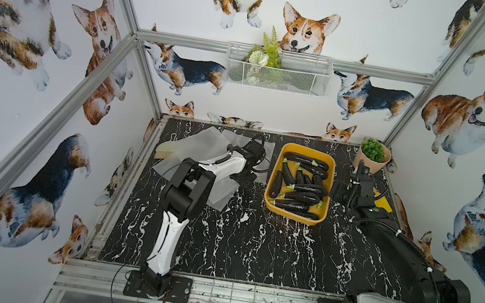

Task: Place the eggplant in a zip-top bag and seal the zipper
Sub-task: Unzip the zipper food storage bag.

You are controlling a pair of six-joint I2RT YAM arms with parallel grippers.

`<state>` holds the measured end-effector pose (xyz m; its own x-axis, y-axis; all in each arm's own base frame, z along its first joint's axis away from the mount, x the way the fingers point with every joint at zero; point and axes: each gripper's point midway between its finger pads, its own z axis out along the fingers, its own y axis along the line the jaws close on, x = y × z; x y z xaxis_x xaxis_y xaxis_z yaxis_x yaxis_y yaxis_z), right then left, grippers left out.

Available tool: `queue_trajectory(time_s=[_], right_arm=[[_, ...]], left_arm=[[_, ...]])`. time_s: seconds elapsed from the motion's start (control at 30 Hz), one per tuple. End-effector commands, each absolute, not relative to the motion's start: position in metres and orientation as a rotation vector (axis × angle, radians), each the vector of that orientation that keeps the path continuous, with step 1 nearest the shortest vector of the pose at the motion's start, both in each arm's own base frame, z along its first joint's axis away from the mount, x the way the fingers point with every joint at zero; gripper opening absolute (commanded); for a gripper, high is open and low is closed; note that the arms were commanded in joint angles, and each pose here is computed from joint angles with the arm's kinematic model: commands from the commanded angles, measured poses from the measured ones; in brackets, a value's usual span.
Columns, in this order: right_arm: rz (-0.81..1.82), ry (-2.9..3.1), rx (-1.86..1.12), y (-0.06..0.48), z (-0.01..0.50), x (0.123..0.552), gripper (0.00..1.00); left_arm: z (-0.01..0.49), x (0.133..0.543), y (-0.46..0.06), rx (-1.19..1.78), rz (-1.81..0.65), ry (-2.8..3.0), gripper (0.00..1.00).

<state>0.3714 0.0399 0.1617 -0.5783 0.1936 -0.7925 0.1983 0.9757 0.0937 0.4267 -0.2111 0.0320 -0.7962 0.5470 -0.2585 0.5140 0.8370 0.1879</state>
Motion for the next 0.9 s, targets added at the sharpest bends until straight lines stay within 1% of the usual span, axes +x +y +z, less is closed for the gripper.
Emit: queue_trajectory(time_s=[0.0,0.1,0.2,0.27,0.47,0.5,0.53,0.57,0.63,0.7,0.8,0.87], right_arm=[[-0.028,2.186,0.293,0.036,0.168,0.370,0.86],[-0.017,2.182,0.289,0.037,0.169,0.371,0.86],[-0.006,2.185,0.286,0.039,0.169,0.371,0.86],[-0.003,2.187,0.282,0.040,0.169,0.371,0.86],[-0.009,2.199,0.235,0.047,0.171,0.369,0.86],[-0.013,2.200,0.228,0.048,0.172,0.368,0.86],[-0.015,2.202,0.216,0.050,0.173,0.367,0.86],[-0.017,2.204,0.204,0.052,0.174,0.366,0.86],[-0.012,2.205,0.182,0.057,0.177,0.364,0.86],[0.000,2.206,0.166,0.061,0.181,0.360,0.86],[0.053,2.211,0.126,0.073,0.186,0.354,0.86],[0.142,2.247,0.035,0.097,0.188,0.345,0.85]], left_arm=[[0.031,0.429,-0.208,0.833,0.193,2.712,0.41],[0.036,0.434,-0.208,0.816,0.200,2.690,0.36],[0.040,0.437,-0.209,0.816,0.192,2.683,0.36],[0.039,0.437,-0.209,0.821,0.194,2.686,0.30],[0.036,0.439,-0.207,0.821,0.205,2.689,0.25],[0.035,0.439,-0.206,0.819,0.216,2.691,0.20],[0.034,0.440,-0.204,0.813,0.234,2.687,0.12],[0.033,0.442,-0.201,0.803,0.259,2.680,0.08],[0.035,0.446,-0.197,0.783,0.298,2.657,0.07],[0.036,0.449,-0.192,0.766,0.339,2.639,0.00],[0.043,0.453,-0.187,0.738,0.381,2.610,0.00],[0.060,0.453,-0.186,0.708,0.371,2.588,0.00]])
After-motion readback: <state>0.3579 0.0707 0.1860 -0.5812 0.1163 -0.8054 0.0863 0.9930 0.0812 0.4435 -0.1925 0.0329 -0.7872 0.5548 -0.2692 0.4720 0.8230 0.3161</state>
